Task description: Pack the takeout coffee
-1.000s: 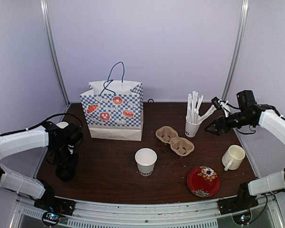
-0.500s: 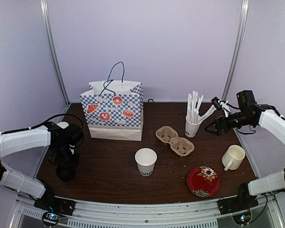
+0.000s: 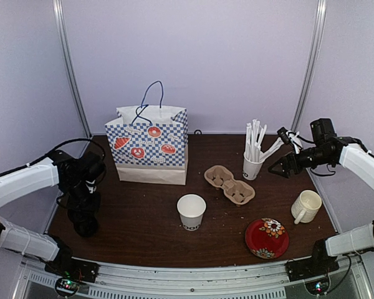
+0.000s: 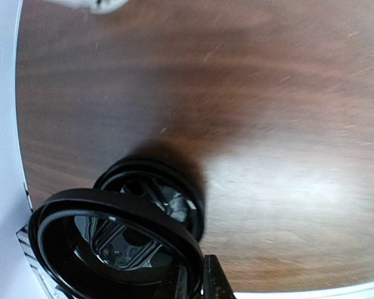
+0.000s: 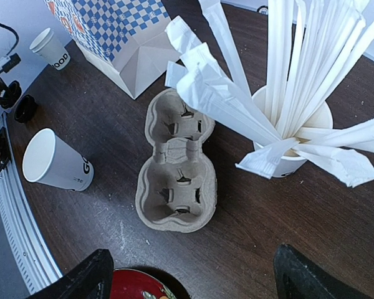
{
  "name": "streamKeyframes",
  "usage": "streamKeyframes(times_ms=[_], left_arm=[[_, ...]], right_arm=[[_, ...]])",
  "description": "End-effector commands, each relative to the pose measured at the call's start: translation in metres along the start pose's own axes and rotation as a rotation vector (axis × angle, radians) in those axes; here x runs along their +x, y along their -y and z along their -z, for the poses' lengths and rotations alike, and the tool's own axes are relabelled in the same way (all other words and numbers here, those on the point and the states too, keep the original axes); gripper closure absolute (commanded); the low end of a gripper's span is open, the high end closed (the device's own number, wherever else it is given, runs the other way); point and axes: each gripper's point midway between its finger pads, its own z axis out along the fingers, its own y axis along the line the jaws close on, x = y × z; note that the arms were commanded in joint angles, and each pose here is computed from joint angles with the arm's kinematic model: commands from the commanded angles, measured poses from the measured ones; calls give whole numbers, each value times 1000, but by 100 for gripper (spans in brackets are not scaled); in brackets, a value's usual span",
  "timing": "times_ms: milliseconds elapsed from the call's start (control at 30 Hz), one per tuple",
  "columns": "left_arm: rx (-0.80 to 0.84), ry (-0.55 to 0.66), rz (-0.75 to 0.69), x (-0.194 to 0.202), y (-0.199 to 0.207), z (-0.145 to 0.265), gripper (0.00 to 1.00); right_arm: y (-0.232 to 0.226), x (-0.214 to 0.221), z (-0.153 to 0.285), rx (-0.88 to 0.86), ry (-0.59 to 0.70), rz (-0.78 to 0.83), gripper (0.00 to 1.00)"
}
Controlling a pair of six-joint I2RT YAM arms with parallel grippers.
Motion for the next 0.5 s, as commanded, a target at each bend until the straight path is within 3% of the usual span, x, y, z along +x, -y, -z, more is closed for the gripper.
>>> streamKeyframes(times_ms=[0,233,467], left_arm=[[134,77,-40,-18,18,42,97],[402,337,-301,-67,96,144,97],[874,671,-606,-89,208,290,96]], right_arm=[[-2,-1,1,-16,3,-10,8],[-25,-40,34,-61,33,46,9],[-65,-102,76,-123,146,76,7]])
